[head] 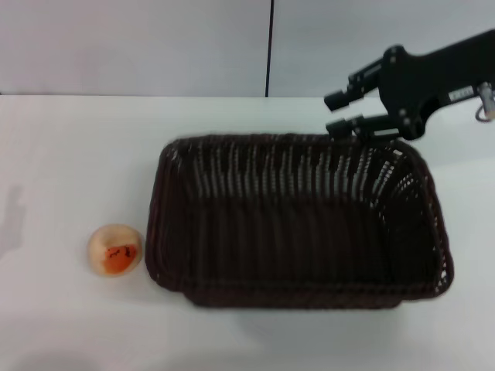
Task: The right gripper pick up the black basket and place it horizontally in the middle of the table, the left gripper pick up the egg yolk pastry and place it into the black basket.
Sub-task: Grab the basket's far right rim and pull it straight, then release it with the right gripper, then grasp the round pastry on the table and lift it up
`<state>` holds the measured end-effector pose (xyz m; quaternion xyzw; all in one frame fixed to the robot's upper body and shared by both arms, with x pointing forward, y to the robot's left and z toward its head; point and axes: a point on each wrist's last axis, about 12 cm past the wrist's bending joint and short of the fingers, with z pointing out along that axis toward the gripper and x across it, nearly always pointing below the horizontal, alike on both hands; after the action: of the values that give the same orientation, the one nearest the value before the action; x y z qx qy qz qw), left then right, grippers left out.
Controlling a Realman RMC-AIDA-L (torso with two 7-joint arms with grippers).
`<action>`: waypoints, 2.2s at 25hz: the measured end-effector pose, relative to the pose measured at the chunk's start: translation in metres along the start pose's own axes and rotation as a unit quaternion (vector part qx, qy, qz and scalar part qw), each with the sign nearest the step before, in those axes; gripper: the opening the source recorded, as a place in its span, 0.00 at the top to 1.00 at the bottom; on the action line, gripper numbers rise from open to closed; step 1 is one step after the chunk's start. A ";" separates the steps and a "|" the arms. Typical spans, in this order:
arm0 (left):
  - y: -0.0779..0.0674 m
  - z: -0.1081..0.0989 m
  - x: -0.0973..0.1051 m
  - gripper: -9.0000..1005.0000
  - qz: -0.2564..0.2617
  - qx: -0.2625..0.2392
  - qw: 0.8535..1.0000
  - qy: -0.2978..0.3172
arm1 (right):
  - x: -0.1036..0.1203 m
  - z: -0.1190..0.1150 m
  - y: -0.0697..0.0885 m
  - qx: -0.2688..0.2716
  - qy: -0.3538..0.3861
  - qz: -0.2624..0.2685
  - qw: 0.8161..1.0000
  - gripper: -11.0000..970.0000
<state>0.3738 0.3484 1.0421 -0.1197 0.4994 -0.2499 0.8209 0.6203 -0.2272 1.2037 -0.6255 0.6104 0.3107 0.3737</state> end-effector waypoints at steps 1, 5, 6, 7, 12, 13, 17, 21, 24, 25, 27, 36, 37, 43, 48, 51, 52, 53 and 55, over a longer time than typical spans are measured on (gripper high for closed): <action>0.000 0.000 0.000 0.49 0.000 0.000 1.000 0.000 | 0.000 0.000 0.000 0.000 0.000 0.000 1.000 0.63; -0.001 -0.001 0.001 0.49 -0.001 0.004 1.000 0.006 | -0.006 -0.004 -0.006 0.025 -0.019 -0.014 0.999 0.63; -0.001 -0.001 0.001 0.49 -0.001 0.004 1.000 0.006 | -0.007 -0.006 -0.007 0.032 -0.031 -0.018 0.999 0.63; -0.001 -0.001 0.001 0.49 -0.001 0.005 1.000 0.008 | -0.007 -0.008 -0.007 0.041 -0.045 -0.021 0.998 0.63; 0.000 -0.003 0.000 0.48 0.003 0.013 1.000 0.024 | 0.009 -0.022 -0.001 0.115 -0.137 -0.001 0.984 0.63; 0.002 -0.004 0.000 0.48 0.009 0.021 0.999 0.040 | 0.023 -0.028 0.007 0.159 -0.184 0.018 0.970 0.63; 0.004 -0.004 0.001 0.48 0.023 0.041 0.996 0.074 | 0.051 -0.039 0.023 0.235 -0.257 0.049 0.936 0.63; 0.006 -0.004 0.004 0.48 0.050 0.076 0.988 0.127 | 0.094 -0.055 0.052 0.336 -0.342 0.105 0.871 0.63; 0.011 -0.004 0.010 0.48 0.068 0.085 0.978 0.179 | 0.128 -0.063 0.077 0.428 -0.378 0.132 0.810 0.63; 0.013 -0.004 0.013 0.48 0.073 0.086 0.974 0.195 | 0.146 -0.066 0.093 0.481 -0.383 0.144 0.775 0.63; 0.015 -0.006 0.017 0.48 0.082 0.091 0.966 0.227 | 0.162 -0.070 0.108 0.524 -0.392 0.166 0.737 0.63; 0.016 -0.007 0.033 0.48 0.124 0.154 0.926 0.320 | 0.189 -0.080 0.147 0.599 -0.427 0.217 0.642 0.63; 0.015 -0.008 0.034 0.48 0.127 0.157 0.925 0.323 | 0.190 -0.080 0.149 0.600 -0.428 0.221 0.639 0.63; 0.013 -0.013 0.040 0.48 0.134 0.163 0.916 0.340 | 0.195 -0.079 0.155 0.605 -0.429 0.232 0.629 0.63; 0.011 -0.016 0.049 0.28 0.127 0.157 0.911 0.360 | 0.195 -0.079 0.155 0.602 -0.435 0.240 0.626 0.63; 0.010 -0.017 0.052 0.27 0.128 0.155 0.910 0.363 | 0.195 -0.078 0.154 0.600 -0.436 0.242 0.625 0.63; 0.009 -0.017 0.054 0.27 0.129 0.156 0.909 0.364 | 0.195 -0.078 0.154 0.600 -0.436 0.243 0.625 0.63; 0.007 -0.017 0.057 0.26 0.130 0.157 0.908 0.367 | 0.195 -0.077 0.154 0.599 -0.437 0.246 0.625 0.63; 0.007 -0.017 0.060 0.26 0.132 0.157 0.905 0.372 | 0.196 -0.075 0.154 0.598 -0.439 0.249 0.623 0.63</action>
<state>0.3837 0.3237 0.9857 0.1797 0.7341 -0.2412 0.6087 0.4737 -0.3910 1.0643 0.1224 0.5581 0.1959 0.7970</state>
